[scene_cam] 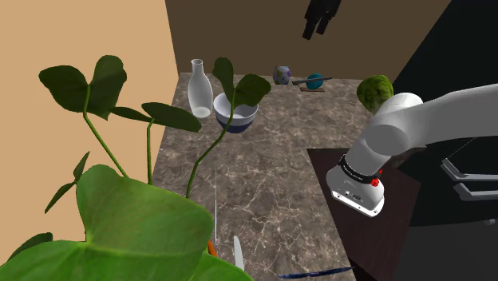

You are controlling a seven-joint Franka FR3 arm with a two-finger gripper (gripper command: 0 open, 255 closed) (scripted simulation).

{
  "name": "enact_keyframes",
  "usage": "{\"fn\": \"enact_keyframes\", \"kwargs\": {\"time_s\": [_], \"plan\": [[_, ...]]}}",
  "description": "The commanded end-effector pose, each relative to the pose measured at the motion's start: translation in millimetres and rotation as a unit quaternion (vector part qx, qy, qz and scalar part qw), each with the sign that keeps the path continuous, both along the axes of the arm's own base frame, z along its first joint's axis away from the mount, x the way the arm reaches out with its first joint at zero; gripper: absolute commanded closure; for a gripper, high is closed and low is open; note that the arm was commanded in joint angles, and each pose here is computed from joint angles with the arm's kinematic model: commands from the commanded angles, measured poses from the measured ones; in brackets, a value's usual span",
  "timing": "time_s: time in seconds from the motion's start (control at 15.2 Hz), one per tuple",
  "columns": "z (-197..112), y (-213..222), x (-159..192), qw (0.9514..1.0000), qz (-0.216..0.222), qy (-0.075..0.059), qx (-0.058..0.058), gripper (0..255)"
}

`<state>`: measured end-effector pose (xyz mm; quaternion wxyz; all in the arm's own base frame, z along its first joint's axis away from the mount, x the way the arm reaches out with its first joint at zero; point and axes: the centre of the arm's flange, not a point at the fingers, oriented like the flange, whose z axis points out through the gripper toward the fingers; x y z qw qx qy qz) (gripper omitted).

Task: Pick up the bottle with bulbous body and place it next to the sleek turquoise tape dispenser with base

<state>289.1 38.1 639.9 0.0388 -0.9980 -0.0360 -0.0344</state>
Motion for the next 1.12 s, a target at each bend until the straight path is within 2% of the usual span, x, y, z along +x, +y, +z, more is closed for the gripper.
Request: {"fn": "enact_keyframes", "kwargs": {"time_s": [0.0,1.06], "plan": [[0,0,0,1.0000,0.000,0.000,0.000,0],[-93,58,178,0.9987,0.047,-0.015,-0.016,0]]}}
